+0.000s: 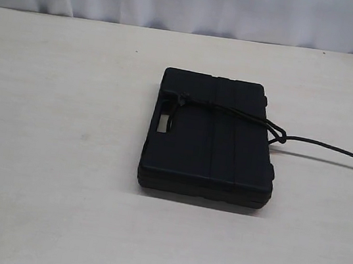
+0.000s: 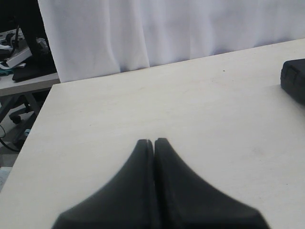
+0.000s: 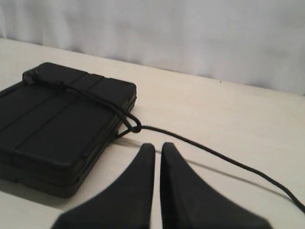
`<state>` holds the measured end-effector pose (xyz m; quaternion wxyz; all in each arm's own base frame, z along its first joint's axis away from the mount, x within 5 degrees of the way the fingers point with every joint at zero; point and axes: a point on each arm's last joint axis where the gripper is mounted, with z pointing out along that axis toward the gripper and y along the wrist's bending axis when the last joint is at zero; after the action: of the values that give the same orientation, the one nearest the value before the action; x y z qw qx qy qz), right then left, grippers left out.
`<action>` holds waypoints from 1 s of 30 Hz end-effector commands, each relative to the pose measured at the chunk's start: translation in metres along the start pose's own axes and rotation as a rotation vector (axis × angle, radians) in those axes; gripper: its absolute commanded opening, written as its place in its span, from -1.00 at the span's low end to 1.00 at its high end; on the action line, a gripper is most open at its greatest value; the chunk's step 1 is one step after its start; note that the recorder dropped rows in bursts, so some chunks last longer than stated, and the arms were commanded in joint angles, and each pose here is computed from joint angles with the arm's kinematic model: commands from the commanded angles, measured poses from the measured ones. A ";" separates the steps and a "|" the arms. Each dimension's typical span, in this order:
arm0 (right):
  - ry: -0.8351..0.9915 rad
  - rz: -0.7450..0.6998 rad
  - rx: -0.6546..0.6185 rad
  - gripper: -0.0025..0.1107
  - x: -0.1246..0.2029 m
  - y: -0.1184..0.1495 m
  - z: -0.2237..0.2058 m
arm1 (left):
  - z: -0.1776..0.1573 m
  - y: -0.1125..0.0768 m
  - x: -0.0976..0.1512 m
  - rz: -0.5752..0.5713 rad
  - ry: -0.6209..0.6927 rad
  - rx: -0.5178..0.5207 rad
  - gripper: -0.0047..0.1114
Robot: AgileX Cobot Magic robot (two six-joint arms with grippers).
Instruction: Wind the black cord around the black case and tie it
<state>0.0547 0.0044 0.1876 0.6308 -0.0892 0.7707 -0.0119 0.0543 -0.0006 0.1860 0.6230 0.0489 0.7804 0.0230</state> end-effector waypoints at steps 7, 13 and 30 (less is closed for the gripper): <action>0.051 0.041 0.002 -0.88 0.005 0.000 0.000 | 0.000 0.000 0.001 -0.013 -0.003 0.001 -0.92; 0.052 0.041 0.002 -0.88 0.006 0.000 0.000 | 0.000 0.000 0.001 -0.013 -0.003 0.001 -0.92; 0.049 0.041 0.002 -0.88 0.005 0.000 0.000 | 0.000 0.000 0.001 -0.013 -0.003 0.001 -0.92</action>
<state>0.0537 0.0040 0.1833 0.6121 -0.0756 0.7872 -0.0014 0.0543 -0.0006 0.1860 0.6230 0.0489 0.7804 0.0230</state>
